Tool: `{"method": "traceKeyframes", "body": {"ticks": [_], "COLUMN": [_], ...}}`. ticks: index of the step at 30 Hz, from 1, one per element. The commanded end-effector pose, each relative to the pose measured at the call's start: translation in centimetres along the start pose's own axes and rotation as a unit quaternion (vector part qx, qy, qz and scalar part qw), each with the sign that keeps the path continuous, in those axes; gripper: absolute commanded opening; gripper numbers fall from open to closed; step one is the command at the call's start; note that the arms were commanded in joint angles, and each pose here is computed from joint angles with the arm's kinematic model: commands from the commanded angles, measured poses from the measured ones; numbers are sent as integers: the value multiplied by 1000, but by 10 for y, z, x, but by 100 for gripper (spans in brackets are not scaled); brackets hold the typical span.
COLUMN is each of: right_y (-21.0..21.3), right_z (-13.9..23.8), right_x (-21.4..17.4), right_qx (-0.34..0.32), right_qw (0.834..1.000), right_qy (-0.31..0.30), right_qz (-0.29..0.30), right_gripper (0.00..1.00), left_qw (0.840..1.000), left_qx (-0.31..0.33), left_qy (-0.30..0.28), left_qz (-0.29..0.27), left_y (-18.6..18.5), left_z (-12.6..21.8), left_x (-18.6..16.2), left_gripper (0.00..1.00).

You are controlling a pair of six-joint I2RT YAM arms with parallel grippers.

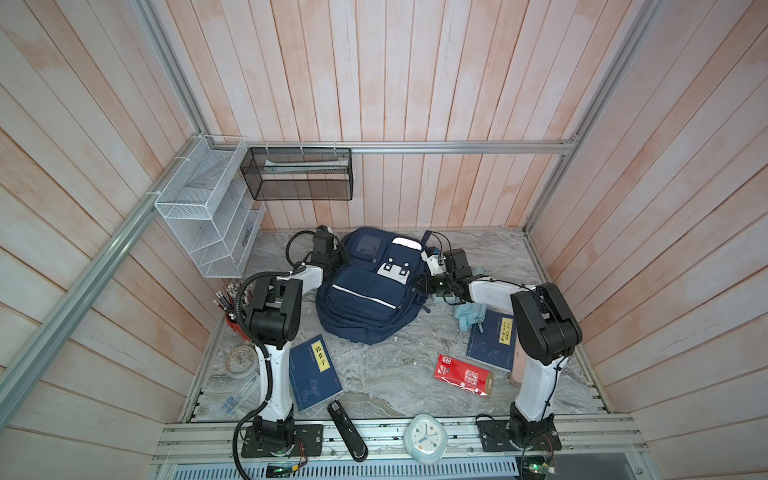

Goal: Pack the student bag
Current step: 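Grasp the backpack's zipper edges with both grippers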

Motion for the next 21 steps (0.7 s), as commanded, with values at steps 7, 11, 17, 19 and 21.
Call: {"method": "traceKeyframes", "body": {"ticks": [7,11,17,19,21], "right_y": [-17,-32,-11,-4,2], "right_z": [27,23,-1,-8,-13], "right_x": [13,15,1,-4,-7], "right_qx": [-35,-54,-9,0,11], "right_qw": [999,998,999,999,999], "right_qy": [10,14,29,35,40], "right_qz": [11,-14,-18,-18,-20], "right_gripper": [50,60,49,39,29], "left_qw": [998,999,995,993,991], "left_qx": [-30,-43,-64,-66,-62], "left_qy": [-51,-30,71,98,108], "left_qz": [-26,0,16,28,43], "left_y": [-42,-29,-20,-13,-1], "left_z": [73,115,157,162,162], "left_x": [36,1,-104,-131,-151], "left_gripper": [67,93,87,80,74]}}
Point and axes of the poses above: each gripper's point midway between its finger pads, its own z axis back along the fingers, its own y axis along the line the jaws close on, x = y × z, the point moved 5 cm from there along z, back along the fingers, and after that the axes turned 13 degrees about z, right-handed, at the moved point
